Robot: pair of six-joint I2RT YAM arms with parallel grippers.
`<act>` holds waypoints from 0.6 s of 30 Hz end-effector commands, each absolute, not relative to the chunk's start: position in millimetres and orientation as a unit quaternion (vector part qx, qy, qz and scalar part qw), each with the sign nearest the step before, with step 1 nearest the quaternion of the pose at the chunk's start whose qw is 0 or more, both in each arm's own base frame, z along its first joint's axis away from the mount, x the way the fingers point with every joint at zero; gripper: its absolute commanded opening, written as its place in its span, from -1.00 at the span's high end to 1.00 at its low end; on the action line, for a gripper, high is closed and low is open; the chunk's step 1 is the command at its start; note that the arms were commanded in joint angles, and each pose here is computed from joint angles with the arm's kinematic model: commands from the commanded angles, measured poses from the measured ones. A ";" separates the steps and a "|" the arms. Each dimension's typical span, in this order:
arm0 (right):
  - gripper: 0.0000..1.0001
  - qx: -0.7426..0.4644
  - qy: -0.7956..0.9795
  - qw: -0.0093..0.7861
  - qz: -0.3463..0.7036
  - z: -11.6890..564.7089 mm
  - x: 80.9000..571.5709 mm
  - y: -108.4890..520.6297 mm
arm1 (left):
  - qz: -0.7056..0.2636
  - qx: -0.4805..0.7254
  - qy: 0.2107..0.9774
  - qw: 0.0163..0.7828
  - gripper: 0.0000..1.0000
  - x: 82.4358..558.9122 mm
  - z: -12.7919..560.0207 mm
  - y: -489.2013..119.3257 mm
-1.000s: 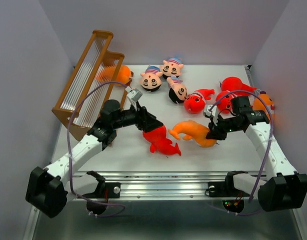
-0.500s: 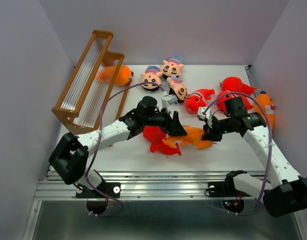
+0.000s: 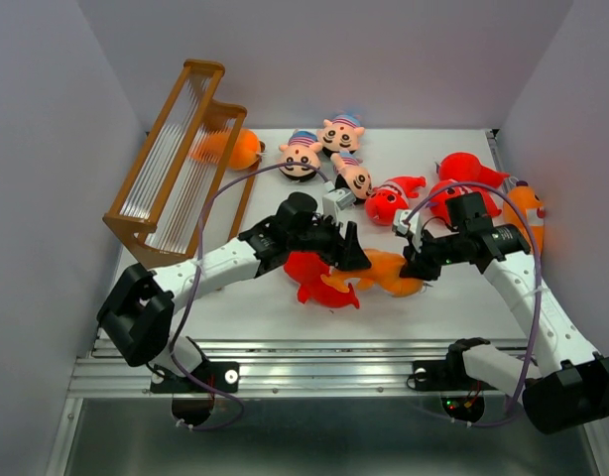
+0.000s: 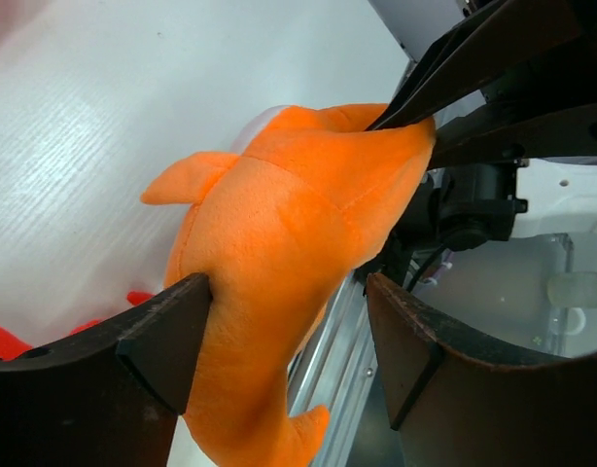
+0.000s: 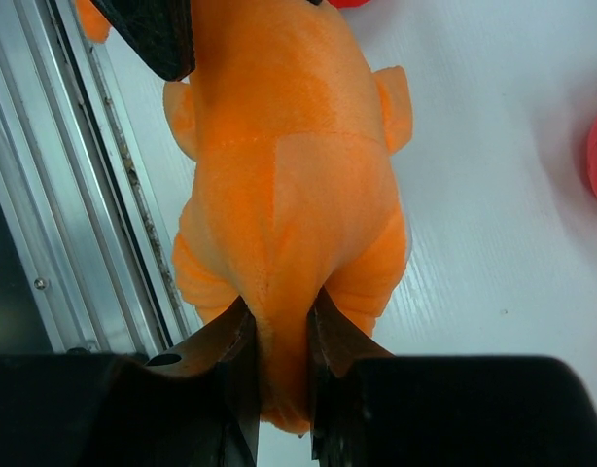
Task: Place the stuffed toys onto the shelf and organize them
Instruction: Pass the stuffed toy from the right arm to the left
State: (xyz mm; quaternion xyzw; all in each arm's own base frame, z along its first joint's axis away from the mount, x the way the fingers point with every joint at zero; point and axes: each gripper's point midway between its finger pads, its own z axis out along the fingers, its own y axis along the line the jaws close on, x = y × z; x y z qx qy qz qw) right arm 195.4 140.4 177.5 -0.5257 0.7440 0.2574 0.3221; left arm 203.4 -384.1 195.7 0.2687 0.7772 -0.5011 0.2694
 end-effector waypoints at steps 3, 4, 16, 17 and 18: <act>0.55 -0.536 0.696 0.395 0.269 211.2 206.0 157.1 | -0.468 0.301 0.767 0.320 -0.57 204.7 214.3 -376.4; 0.54 -0.536 0.695 0.397 0.268 212.9 206.0 157.2 | -0.465 0.308 0.765 0.323 -0.58 204.6 213.5 -375.2; 0.53 -0.534 0.697 0.398 0.266 213.6 212.9 158.0 | -0.429 0.319 0.780 0.325 -0.40 202.5 191.2 -362.9; 0.53 -0.534 0.697 0.398 0.265 213.7 213.4 157.9 | -0.428 0.319 0.781 0.325 -0.32 203.3 190.2 -363.1; 0.53 -0.534 0.698 0.398 0.263 213.4 214.4 157.7 | -0.426 0.318 0.783 0.324 -0.25 203.8 187.7 -363.4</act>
